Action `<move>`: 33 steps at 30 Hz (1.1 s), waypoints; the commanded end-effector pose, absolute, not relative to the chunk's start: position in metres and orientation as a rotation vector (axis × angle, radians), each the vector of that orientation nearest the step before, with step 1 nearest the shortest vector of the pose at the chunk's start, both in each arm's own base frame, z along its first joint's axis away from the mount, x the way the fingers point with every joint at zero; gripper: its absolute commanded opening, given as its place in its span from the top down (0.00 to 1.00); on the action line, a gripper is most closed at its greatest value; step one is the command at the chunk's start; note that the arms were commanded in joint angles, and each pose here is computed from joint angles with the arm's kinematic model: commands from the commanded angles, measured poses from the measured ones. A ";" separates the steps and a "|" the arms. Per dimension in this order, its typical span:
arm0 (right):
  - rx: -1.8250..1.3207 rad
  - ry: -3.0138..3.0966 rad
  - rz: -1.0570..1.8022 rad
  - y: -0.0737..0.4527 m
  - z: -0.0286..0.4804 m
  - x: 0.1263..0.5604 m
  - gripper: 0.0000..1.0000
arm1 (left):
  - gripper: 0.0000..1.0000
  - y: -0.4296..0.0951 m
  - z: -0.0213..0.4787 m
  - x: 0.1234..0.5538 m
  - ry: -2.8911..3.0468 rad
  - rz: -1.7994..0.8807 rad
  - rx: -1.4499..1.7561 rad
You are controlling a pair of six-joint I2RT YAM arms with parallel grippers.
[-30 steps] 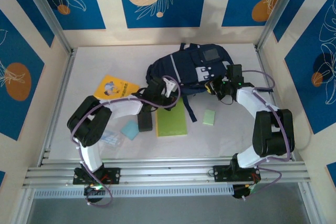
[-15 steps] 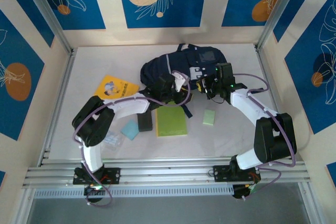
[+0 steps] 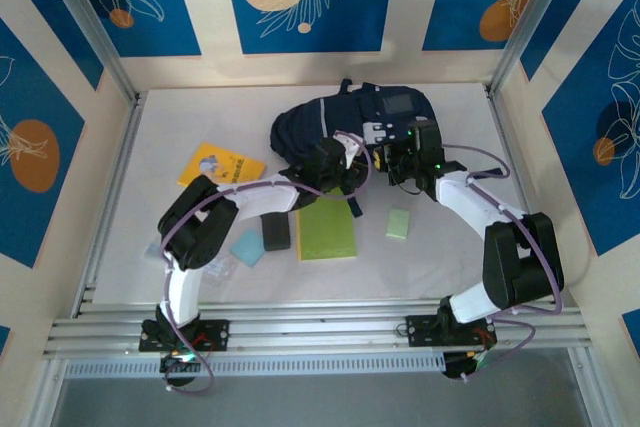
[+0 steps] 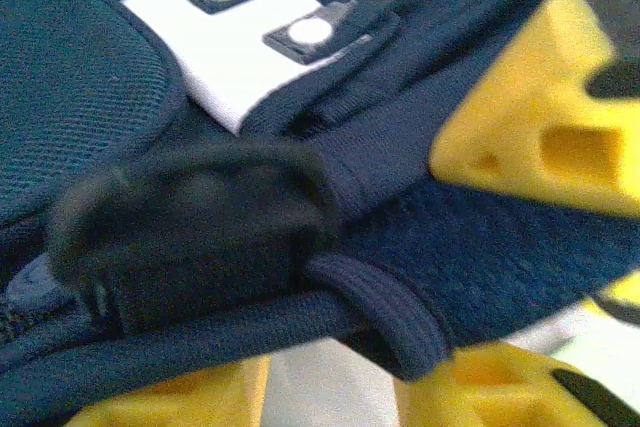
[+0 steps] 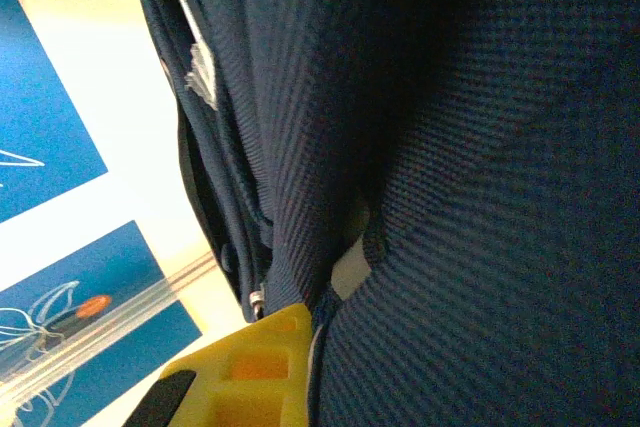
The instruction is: Pack books, pencil case, and school supplies into a backpack
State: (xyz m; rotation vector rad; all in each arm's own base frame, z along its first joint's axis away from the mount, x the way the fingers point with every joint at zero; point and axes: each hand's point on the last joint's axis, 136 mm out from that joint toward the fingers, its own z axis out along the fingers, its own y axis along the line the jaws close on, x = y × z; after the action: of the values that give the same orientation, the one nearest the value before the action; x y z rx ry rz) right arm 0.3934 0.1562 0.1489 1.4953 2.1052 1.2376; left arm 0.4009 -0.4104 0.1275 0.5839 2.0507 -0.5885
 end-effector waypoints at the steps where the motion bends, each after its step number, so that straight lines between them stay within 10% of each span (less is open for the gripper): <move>1: 1.432 2.124 1.593 0.206 0.189 0.373 1.00 | 0.70 -0.404 0.128 0.433 1.982 -0.493 0.438; 33: 1.434 2.147 1.558 0.188 0.176 0.372 1.00 | 0.56 -0.414 0.121 0.420 1.896 -0.636 0.604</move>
State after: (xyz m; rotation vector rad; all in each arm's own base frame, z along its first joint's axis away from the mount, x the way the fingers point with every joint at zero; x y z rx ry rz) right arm 0.3825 0.1631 0.1438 1.5944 2.0931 1.3760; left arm 0.4072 -0.4024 0.0965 0.6378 1.9588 -0.5431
